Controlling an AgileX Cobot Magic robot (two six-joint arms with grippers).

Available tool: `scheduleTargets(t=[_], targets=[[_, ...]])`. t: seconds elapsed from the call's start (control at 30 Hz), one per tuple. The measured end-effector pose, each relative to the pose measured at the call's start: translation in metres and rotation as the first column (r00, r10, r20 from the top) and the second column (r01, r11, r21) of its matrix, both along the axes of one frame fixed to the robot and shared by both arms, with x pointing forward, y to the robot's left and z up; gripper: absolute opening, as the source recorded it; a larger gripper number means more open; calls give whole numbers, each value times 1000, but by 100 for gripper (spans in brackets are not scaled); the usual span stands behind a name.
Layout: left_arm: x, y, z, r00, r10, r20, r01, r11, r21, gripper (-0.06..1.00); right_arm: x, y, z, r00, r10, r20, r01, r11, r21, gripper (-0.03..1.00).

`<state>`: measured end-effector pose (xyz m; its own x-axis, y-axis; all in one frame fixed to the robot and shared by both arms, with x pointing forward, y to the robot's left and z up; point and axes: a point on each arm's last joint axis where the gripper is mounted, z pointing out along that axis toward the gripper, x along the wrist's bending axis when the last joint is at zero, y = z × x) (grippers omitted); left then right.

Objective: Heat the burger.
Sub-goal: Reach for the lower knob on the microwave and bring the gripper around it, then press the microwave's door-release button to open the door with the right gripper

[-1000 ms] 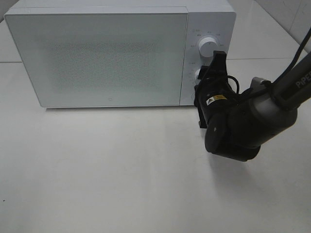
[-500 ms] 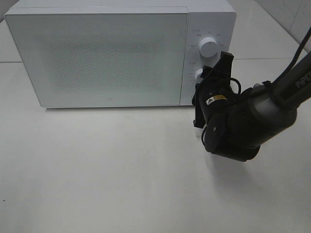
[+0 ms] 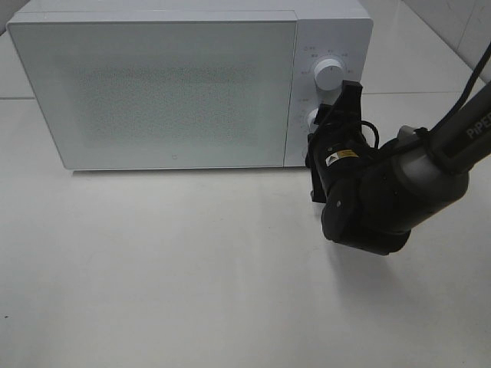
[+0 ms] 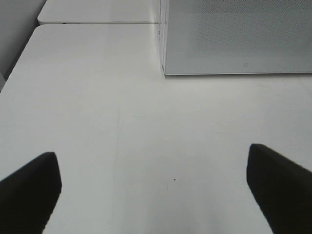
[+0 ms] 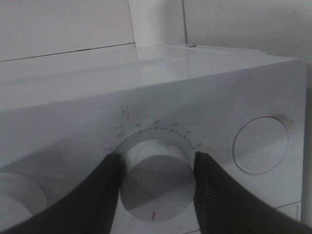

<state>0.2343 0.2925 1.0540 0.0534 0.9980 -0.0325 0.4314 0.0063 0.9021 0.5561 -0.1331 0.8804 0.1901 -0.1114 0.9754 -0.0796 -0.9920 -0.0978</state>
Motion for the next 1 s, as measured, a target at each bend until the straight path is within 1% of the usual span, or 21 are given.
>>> scheduleTargets(t=[0.1,0.23,0.3,0.33,0.37,0.4,0.43,0.47,0.5,0.53,0.57,0.63,0.7,0.77,0.8,0.9,0.97,1.0], targets=[[0,0,0,1000,0,0,0,1000,0,97,0,0,0,1000,5,-2,-5,1000,-27,44],[0,0,0,1000,0,0,0,1000,0,97,0,0,0,1000,7,-3,-7,999,-41,45],[0,0,0,1000,0,0,0,1000,0,97,0,-1,0,1000,2,-3,-3,999,-48,50],[0,0,0,1000,0,0,0,1000,0,97,0,-1,0,1000,2,-3,-3,999,-48,50],[0,0,0,1000,0,0,0,1000,0,97,0,-2,1,1000,-11,-5,11,999,-45,57],[0,0,0,1000,0,0,0,1000,0,97,0,-2,1,1000,-12,-5,11,999,-48,61],[0,0,0,1000,0,0,0,1000,0,97,0,-2,1,1000,-12,-5,11,999,-48,61],[0,0,0,1000,0,0,0,1000,0,97,-1,-3,3,1000,-10,-9,10,998,-61,68],[0,0,0,1000,0,0,0,1000,0,97,-2,-4,4,1000,-8,-10,7,998,-67,71],[0,0,0,1000,0,0,0,1000,0,97,-2,-4,4,1000,-8,-10,7,998,-67,71],[0,0,0,1000,0,0,0,1000,0,97,-4,-5,7,1000,2,-14,-3,997,-80,75],[0,0,0,1000,0,0,0,1000,0,97,-5,-5,9,1000,8,-16,-9,996,-86,76],[0,0,0,1000,0,0,0,1000,0,97,-12,-7,8,997,46,-58,-53,992,-114,76],[0,0,0,1000,0,0,0,1000,0,97,-14,-7,7,996,58,-73,-66,991,-118,76],[0,0,0,1000,0,0,0,1000,0,97,-19,-9,4,991,80,-108,-94,988,-126,76],[0,0,0,1000,0,0,0,1000,0,97,-21,-10,4,989,86,-120,-102,986,-130,76],[0,0,0,1000,0,0,0,1000,0,97,-34,-17,6,980,120,-157,-149,970,-190,76],[0,0,0,1000,0,0,0,1000,0,97,-34,-17,6,980,120,-157,-149,970,-190,76]])
